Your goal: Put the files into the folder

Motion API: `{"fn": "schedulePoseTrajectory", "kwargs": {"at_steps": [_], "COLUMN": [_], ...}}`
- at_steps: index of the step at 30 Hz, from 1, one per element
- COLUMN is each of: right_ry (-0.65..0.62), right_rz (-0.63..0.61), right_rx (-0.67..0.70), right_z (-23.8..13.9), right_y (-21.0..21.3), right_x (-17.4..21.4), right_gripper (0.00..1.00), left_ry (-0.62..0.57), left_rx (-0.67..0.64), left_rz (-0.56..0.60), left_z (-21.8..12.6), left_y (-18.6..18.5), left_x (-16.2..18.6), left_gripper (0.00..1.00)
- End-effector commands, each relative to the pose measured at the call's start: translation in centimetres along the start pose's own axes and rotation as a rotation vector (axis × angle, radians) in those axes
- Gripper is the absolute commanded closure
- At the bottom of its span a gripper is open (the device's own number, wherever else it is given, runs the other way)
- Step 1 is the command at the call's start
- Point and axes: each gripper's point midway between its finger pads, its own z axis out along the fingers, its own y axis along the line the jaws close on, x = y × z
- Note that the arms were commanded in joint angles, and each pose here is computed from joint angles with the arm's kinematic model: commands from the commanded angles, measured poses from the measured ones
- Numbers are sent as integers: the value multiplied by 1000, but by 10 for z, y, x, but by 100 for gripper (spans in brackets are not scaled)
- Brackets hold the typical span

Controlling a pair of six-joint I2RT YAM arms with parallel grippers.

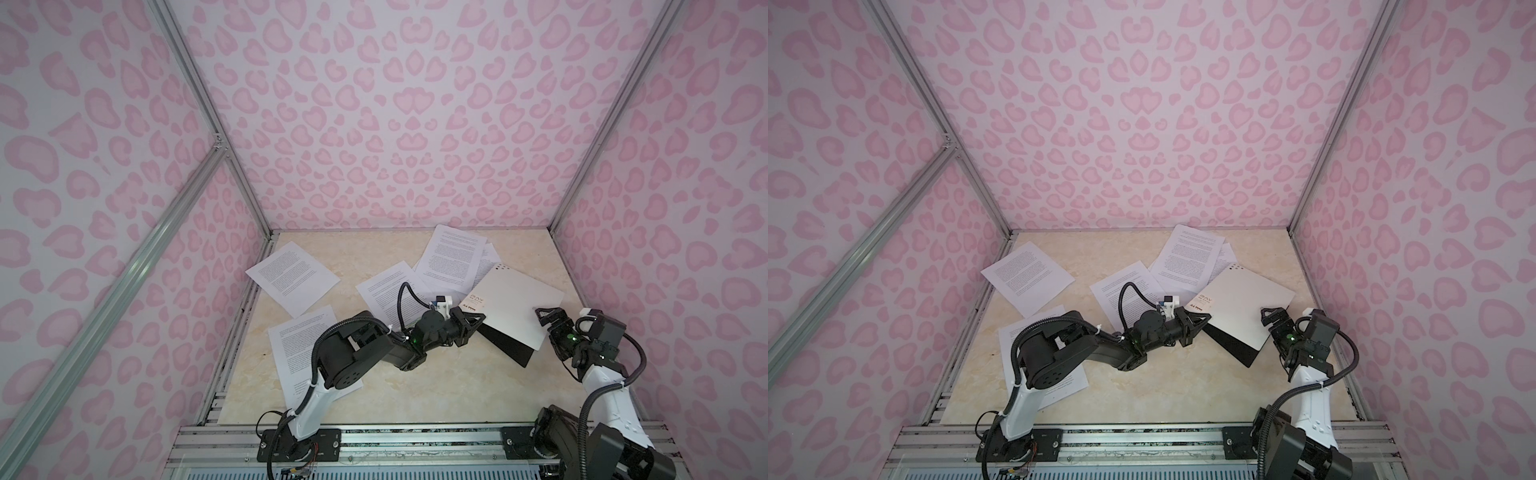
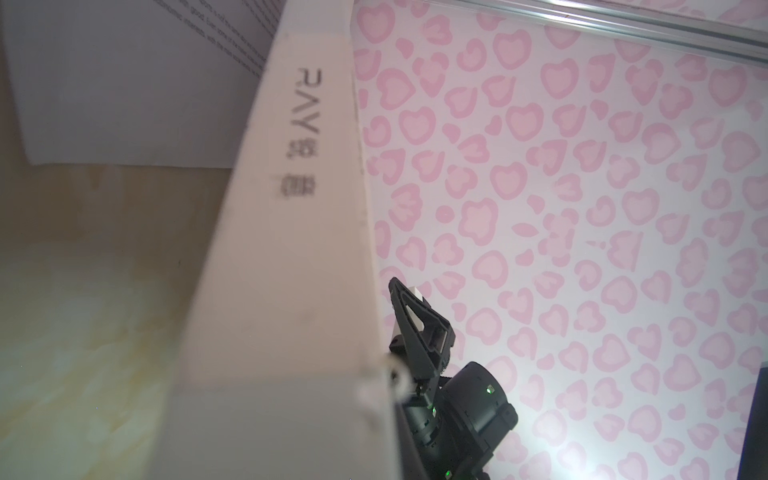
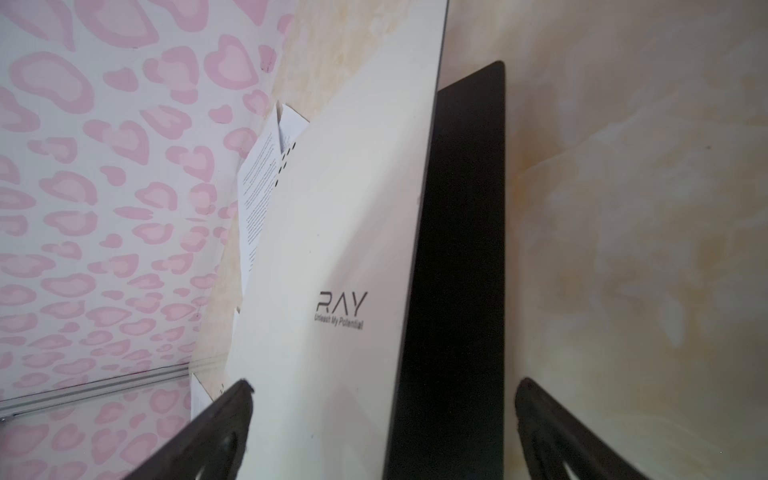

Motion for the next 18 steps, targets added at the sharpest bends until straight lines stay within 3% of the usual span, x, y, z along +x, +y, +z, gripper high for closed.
{"fn": "schedulePoseTrajectory", "kwargs": {"at_steps": [1, 10, 18], "right_ry": [-3, 15, 8], "right_rz": [20, 64, 92], "right_rx": [-81, -173, -227], "right_z": [1, 5, 3], "right_y": [13, 30, 40], "right_x": [-2, 0, -2], "right_gripper": [4, 28, 61], "left_ry": [8, 7, -2], "left_rx": [110, 98, 95], "left_rz": [21, 6, -2], "left_z": [-3, -7, -8], "left_y": [-28, -17, -13], "left_x": [1, -6, -8], "left_gripper": [97, 97, 96]}}
